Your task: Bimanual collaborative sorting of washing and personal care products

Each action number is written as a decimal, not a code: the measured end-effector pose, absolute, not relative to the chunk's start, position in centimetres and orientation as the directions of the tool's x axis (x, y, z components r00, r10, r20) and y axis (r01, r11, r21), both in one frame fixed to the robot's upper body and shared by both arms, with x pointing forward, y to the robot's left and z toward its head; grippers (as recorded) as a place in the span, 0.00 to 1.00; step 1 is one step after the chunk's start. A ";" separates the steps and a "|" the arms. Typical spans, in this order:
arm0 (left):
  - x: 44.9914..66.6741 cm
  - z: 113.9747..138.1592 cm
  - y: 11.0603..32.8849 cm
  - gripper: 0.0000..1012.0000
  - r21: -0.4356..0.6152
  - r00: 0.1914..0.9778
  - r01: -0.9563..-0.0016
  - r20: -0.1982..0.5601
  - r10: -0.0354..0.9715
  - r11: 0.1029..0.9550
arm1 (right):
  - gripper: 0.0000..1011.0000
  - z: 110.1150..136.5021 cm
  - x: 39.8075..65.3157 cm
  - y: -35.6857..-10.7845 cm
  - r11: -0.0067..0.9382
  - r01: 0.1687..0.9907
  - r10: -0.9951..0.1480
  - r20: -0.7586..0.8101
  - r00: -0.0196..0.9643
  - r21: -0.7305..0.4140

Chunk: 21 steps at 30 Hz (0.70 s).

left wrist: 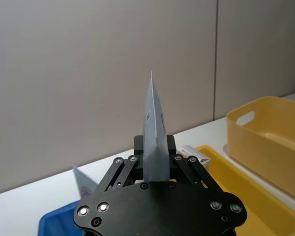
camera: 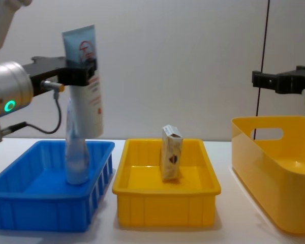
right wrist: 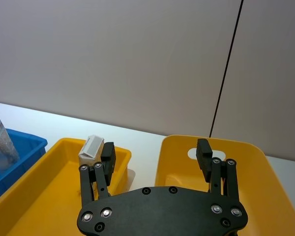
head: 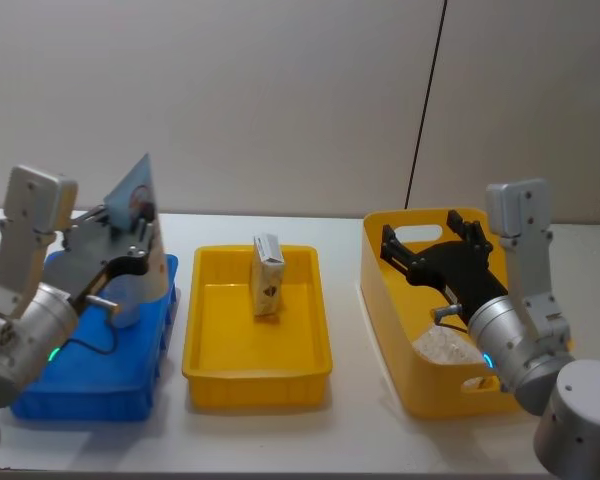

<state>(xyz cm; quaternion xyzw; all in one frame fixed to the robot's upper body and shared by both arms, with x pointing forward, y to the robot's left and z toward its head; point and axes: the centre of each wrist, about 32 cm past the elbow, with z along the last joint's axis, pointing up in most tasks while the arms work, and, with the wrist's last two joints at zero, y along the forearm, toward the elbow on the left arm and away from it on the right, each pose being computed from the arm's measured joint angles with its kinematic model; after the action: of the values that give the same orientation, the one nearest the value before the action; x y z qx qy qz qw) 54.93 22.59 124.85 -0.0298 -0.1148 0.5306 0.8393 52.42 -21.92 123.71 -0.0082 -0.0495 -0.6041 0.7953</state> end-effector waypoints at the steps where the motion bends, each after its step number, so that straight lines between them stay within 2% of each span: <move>1: 55.0 125.0 22.3 0.20 -0.174 0.424 -0.877 0.159 0.892 0.448 | 0.99 123.7 52.4 -21.9 0.270 0.962 -0.960 0.089 0.265 0.047; 21: 56.4 125.9 18.6 0.20 -0.207 0.604 -0.754 0.153 0.782 0.623 | 0.99 123.7 52.4 -21.9 0.270 0.962 -0.960 0.088 0.265 0.047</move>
<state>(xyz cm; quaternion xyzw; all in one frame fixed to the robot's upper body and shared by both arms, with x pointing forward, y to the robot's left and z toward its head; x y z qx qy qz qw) 56.43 18.57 125.85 -0.0604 -0.1149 0.4299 0.8935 52.42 -21.92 123.71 -0.0082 -0.0494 -0.6041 0.7953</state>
